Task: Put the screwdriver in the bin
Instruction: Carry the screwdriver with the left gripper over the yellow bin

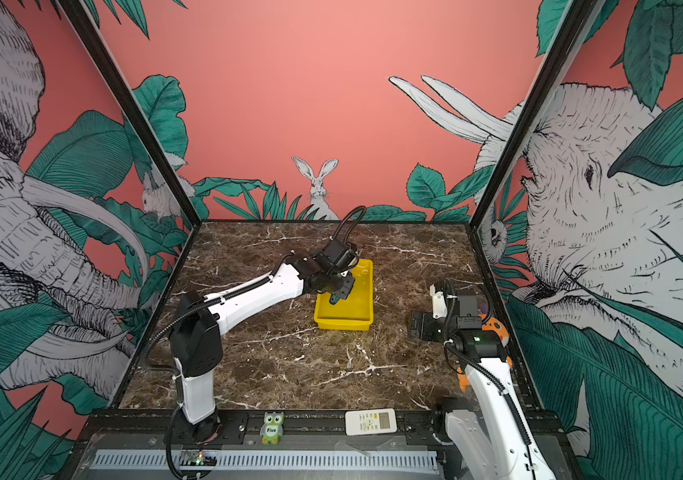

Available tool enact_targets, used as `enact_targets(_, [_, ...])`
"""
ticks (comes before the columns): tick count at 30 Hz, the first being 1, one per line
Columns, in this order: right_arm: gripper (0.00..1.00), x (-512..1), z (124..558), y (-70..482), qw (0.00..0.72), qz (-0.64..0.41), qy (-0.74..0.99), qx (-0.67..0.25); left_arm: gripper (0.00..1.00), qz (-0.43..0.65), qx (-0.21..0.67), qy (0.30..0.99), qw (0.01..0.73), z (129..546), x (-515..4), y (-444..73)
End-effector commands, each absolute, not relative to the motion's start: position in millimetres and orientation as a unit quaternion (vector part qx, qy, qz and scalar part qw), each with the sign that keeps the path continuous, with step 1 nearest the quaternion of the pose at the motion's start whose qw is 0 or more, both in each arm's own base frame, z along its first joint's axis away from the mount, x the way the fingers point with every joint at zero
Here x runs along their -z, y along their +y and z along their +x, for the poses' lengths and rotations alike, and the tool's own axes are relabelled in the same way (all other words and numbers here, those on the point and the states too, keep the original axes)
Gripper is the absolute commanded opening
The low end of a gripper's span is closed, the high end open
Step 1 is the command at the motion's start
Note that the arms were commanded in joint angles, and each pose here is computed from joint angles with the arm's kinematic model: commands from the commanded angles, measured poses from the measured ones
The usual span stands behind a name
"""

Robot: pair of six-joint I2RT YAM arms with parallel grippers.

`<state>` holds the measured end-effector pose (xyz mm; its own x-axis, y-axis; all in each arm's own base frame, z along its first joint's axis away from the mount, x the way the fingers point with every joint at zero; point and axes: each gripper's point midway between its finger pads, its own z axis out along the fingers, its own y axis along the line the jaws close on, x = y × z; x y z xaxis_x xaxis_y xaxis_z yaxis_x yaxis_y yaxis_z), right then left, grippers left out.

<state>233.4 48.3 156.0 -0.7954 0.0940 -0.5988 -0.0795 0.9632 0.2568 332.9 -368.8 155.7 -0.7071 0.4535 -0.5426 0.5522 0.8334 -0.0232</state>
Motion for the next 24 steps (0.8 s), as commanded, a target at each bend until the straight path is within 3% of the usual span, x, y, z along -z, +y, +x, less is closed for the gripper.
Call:
enact_targets(1, [0.99,-155.9,234.4,47.1,0.326,0.008,0.936,-0.136,0.00,0.293,0.093,0.919,0.249,328.2,-161.8,-370.3])
enact_targets(10, [0.99,-156.0,233.9,47.6,0.326,0.007,0.935,-0.137,0.00,0.288,0.042,0.933,0.210,327.8,-127.6,-357.7])
enact_targets(24, [0.99,-154.8,234.1,47.8,0.324,0.008,0.936,-0.138,0.00,0.309,0.048,0.934,0.173,325.6,-94.1,-370.0])
